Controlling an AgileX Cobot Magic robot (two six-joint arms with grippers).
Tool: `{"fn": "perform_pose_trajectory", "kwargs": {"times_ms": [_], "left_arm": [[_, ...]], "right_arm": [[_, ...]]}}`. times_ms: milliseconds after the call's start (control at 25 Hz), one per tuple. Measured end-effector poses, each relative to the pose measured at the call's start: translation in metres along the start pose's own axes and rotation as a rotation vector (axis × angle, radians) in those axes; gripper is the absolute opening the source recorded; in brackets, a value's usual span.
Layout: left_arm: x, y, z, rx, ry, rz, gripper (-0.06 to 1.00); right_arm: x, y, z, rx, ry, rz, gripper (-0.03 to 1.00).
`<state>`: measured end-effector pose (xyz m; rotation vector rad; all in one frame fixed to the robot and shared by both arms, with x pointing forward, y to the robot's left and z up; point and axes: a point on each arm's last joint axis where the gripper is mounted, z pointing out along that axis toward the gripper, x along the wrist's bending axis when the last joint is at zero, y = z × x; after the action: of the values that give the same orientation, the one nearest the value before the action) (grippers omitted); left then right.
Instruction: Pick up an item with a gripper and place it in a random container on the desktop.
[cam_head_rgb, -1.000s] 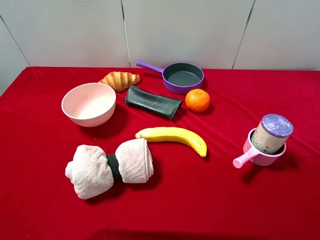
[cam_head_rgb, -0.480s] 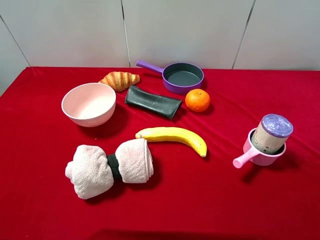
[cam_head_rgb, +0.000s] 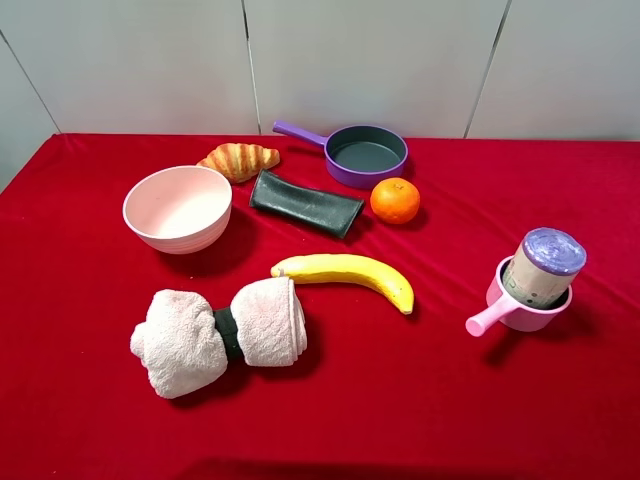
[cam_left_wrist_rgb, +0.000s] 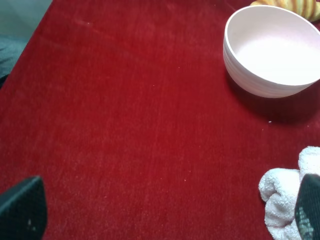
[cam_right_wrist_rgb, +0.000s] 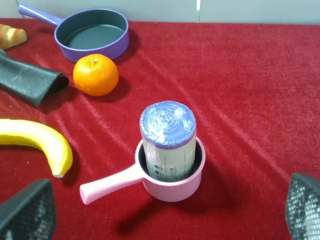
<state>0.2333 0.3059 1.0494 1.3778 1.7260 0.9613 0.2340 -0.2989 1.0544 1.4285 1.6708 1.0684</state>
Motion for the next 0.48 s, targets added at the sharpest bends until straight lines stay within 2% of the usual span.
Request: {"fn": "perform_pose_trajectory", "kwargs": {"times_ms": [480], "left_arm": [[0.0, 0.0, 0.0, 0.0, 0.0, 0.0, 1.0]], "right_arm": [[0.0, 0.0, 0.0, 0.0, 0.0, 0.001, 0.69]]}}
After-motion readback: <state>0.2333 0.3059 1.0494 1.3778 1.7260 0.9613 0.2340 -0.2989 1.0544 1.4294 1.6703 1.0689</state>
